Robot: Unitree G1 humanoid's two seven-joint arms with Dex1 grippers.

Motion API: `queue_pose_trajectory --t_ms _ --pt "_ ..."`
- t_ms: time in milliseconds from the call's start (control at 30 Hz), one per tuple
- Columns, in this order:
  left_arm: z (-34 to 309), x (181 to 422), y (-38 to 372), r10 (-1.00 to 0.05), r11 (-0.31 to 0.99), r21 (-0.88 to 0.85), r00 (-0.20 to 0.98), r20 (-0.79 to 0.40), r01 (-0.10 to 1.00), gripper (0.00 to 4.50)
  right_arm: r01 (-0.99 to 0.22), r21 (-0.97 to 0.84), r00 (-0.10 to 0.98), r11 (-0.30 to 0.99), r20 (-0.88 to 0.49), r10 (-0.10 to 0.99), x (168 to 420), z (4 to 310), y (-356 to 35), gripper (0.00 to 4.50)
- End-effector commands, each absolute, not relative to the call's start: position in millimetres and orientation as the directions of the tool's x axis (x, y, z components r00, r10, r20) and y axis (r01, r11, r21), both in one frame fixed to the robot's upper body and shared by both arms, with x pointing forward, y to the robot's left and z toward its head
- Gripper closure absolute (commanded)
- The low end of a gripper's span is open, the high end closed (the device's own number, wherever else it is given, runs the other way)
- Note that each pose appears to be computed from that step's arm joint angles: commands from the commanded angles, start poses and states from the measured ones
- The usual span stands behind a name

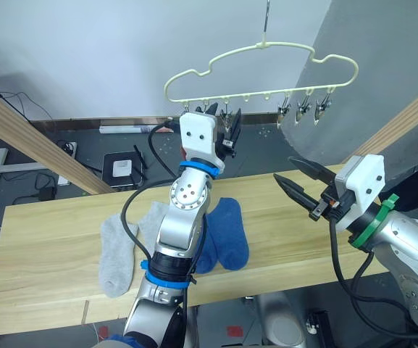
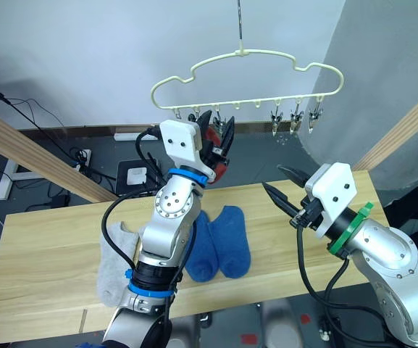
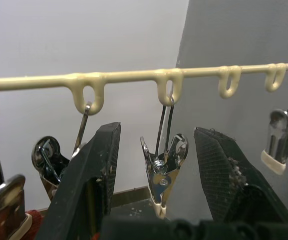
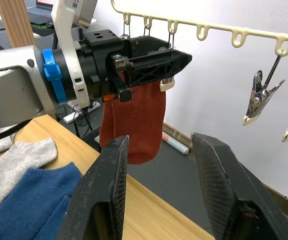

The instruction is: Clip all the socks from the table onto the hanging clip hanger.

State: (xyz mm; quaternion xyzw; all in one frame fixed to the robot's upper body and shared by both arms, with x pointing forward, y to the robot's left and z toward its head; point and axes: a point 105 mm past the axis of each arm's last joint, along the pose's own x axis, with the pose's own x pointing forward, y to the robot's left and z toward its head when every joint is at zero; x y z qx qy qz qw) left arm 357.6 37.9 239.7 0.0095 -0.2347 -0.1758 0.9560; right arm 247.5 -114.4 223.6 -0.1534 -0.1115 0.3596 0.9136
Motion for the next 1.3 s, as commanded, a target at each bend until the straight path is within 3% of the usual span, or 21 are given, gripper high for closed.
queue_pose_trajectory --t_ms 33,167,300,433,567,667,800,933,1300 --pt "255 348 34 -0.344 0.935 0.107 0.795 0.499 0.337 2.78 -0.622 -0.383 0.699 0.683 0.123 0.705 241 232 -113 2.42" --pt "256 348 34 -0.342 0.936 0.109 0.794 0.502 0.335 3.91 -0.622 -0.381 0.699 0.684 0.123 0.704 242 231 -114 2.42" --pt "257 347 36 -0.337 0.939 0.115 0.794 0.506 0.324 4.38 -0.624 -0.379 0.698 0.683 0.123 0.706 241 231 -113 2.42" --pt "257 346 39 -0.352 0.933 0.123 0.789 0.504 0.338 4.41 -0.622 -0.379 0.702 0.685 0.118 0.702 242 228 -113 2.42" --pt "256 347 42 -0.430 0.899 0.153 0.765 0.478 0.410 4.41 -0.608 -0.367 0.727 0.704 0.097 0.680 248 220 -112 2.42" --pt "259 350 47 -0.481 0.872 0.163 0.743 0.465 0.462 4.41 -0.622 -0.337 0.741 0.707 0.039 0.670 251 200 -104 2.42" --pt "265 353 57 -0.537 0.839 0.200 0.710 0.456 0.506 4.41 -0.649 -0.296 0.743 0.701 -0.047 0.668 256 166 -84 1.55" --pt "267 352 60 -0.606 0.791 0.230 0.670 0.429 0.568 4.41 -0.592 -0.340 0.796 0.730 -0.105 0.596 277 130 -62 0.14" --pt "268 345 63 -0.667 0.742 0.265 0.635 0.390 0.616 4.41 -0.480 -0.241 0.877 0.844 -0.161 0.453 325 74 -16 0.10"
